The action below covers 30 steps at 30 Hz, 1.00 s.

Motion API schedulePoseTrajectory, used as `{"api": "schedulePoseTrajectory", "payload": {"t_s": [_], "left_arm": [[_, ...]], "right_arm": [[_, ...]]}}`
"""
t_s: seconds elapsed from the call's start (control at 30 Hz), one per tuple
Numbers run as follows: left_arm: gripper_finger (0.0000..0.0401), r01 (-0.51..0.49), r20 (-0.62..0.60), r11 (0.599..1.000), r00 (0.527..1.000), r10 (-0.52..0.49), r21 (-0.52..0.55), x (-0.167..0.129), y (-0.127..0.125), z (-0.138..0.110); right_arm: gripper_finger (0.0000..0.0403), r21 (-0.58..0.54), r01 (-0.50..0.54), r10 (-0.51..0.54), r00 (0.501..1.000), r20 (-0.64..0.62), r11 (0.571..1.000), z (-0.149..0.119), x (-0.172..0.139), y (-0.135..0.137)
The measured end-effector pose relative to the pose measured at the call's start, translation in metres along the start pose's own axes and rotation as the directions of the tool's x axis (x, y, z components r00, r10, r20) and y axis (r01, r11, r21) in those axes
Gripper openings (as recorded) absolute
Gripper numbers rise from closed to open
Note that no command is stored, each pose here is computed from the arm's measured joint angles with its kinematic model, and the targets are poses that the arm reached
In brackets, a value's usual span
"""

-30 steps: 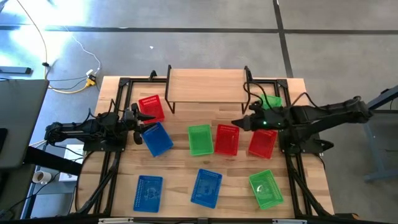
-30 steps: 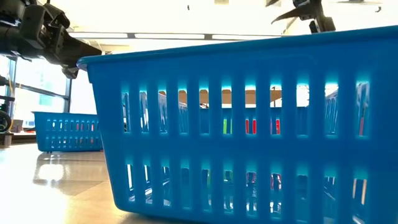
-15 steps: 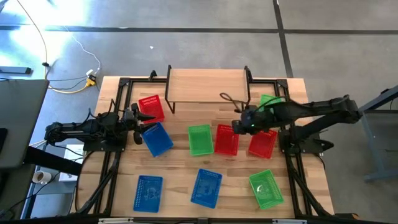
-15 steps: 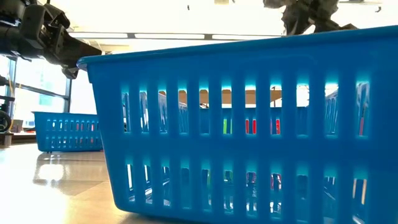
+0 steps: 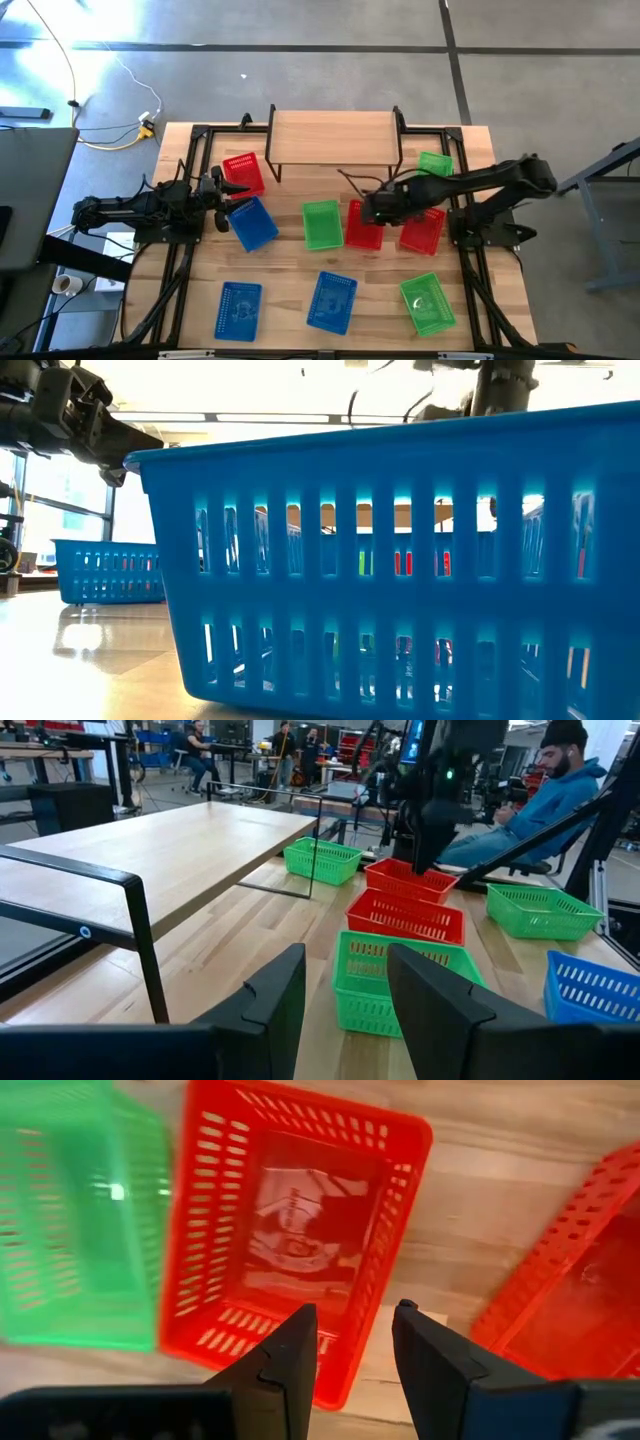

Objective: Stack baskets on shelf by color
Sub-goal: Put the middle red bin on the shelf

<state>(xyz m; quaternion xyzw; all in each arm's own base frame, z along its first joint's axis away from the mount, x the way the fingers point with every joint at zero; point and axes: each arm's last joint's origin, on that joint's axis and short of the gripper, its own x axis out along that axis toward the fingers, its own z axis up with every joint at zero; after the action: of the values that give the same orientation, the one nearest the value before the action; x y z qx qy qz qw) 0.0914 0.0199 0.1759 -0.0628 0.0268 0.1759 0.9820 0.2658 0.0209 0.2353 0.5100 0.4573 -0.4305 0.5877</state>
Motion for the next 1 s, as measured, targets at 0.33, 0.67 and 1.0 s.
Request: {"api": "schedulePoseTrajectory", "payload": {"t_s": [0.33, 0.67, 1.0], "left_arm": [[0.0133, 0.0, 0.0, 1.0, 1.0, 0.0, 0.001, 0.0, 0.0, 0.0], [0.0133, 0.001, 0.0, 1.0, 1.0, -0.001, 0.001, 0.0, 0.0, 0.0], [0.0133, 0.001, -0.001, 1.0, 1.0, -0.001, 0.001, 0.0, 0.0, 0.0]], "right_arm": [[0.0118, -0.008, 0.127, -0.128, 0.991, -0.026, 0.992, -0.002, 0.033, 0.007], [0.0118, -0.015, 0.177, -0.177, 0.984, -0.01, 0.984, -0.003, 0.053, 0.011], [0.0112, -0.036, 0.194, -0.195, 0.981, -0.015, 0.98, -0.004, 0.065, 0.014]]}}
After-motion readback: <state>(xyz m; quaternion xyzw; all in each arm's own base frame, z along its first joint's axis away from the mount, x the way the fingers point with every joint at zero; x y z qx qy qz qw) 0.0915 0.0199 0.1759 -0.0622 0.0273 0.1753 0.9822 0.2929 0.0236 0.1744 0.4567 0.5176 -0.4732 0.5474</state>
